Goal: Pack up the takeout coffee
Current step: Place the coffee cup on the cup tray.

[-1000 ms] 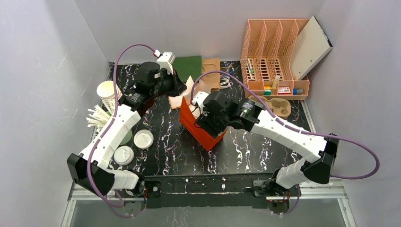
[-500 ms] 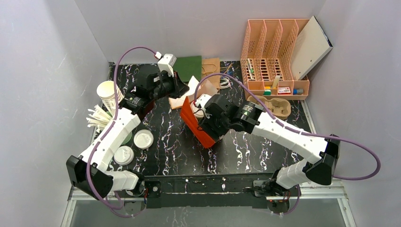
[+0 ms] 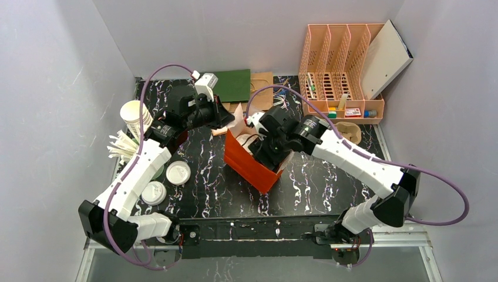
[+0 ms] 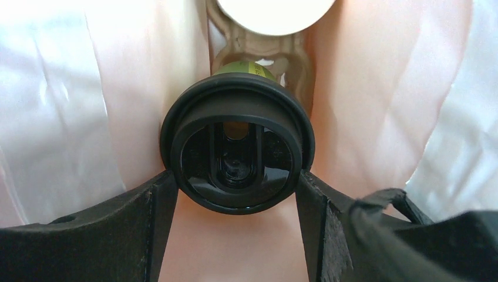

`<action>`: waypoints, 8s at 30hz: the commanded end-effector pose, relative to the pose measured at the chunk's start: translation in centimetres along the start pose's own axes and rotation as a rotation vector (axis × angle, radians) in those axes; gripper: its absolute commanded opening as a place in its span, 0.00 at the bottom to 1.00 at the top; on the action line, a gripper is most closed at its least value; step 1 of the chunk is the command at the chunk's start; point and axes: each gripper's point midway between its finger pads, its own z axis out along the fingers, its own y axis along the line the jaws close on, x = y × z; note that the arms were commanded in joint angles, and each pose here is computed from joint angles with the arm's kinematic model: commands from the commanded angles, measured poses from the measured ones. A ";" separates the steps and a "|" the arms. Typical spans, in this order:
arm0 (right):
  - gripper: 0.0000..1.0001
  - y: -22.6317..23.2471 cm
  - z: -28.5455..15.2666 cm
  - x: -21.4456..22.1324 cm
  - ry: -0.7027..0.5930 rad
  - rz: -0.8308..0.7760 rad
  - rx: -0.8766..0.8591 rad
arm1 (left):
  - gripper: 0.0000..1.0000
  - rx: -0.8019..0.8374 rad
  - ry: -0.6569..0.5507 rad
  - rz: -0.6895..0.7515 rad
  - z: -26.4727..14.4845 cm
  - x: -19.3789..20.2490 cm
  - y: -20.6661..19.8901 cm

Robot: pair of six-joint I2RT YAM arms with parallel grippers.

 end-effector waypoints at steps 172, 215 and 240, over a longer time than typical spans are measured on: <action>0.32 -0.3 2.4 3.4 0.154 -0.035 -0.017 | 0.00 -0.083 0.323 0.352 -0.7 8.4 -1.9; 0.33 -0.4 5.0 6.5 0.275 -0.045 -0.025 | 0.00 -0.101 0.360 0.351 -0.5 9.3 -1.3; 0.33 -1.4 5.8 7.9 0.334 -0.009 0.024 | 0.00 -0.101 0.363 0.351 -0.7 9.2 -1.4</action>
